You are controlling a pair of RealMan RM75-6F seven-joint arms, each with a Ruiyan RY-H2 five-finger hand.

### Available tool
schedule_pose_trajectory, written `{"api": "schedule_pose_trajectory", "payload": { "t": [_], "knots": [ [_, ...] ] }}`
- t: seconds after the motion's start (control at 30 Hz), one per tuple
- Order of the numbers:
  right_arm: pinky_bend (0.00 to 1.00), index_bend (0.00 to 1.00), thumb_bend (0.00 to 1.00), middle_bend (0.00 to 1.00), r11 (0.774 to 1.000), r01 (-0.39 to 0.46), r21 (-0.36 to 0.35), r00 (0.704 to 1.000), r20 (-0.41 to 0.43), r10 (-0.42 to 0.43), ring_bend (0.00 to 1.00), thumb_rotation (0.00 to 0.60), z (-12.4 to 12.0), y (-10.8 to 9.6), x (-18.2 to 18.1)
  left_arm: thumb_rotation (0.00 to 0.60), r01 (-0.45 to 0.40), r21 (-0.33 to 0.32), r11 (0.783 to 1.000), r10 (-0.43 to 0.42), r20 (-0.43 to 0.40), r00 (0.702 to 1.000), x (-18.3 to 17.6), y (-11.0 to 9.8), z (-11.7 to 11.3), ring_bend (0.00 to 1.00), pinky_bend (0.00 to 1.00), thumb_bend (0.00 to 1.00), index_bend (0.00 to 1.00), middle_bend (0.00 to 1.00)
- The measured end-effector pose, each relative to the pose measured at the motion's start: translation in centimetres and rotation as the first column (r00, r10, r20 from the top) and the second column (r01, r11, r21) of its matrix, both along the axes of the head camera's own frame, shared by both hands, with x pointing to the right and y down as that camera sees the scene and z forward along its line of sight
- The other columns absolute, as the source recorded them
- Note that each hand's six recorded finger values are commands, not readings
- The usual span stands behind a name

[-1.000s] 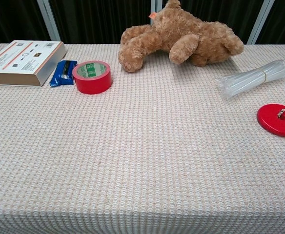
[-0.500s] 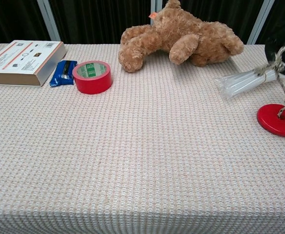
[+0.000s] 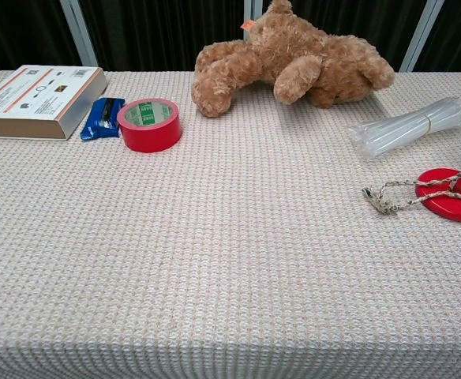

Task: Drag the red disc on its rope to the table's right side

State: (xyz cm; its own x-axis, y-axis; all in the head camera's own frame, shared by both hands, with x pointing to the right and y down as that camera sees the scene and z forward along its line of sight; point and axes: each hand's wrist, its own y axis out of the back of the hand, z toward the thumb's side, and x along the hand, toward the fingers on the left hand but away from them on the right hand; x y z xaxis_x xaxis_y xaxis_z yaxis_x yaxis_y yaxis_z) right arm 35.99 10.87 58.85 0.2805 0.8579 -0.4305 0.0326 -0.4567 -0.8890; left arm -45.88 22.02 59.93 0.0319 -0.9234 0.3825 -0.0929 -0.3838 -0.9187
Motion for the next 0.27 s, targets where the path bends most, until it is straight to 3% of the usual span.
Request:
{"api": "schedule_pose_trajectory", "payload": {
  "t": [0.17, 0.27],
  "knots": [
    [0.00, 0.00, 0.00, 0.00, 0.996, -0.064, 0.063, 0.996, -0.053, 0.068, 0.00, 0.600, -1.3, 3.4, 3.9, 0.600, -0.014, 0.013, 1.000, 0.014, -0.005, 1.000, 0.3, -0.4, -0.3, 0.02, 0.12, 0.01, 0.14, 0.12],
    [0.00, 0.00, 0.00, 0.00, 0.986, -0.136, 0.093, 0.984, -0.104, 0.146, 0.00, 0.600, -1.8, 6.7, 7.1, 0.600, -0.018, 0.018, 1.000, 0.018, -0.004, 1.000, 0.4, -0.6, -0.5, 0.02, 0.12, 0.01, 0.14, 0.12]
  ]
}}
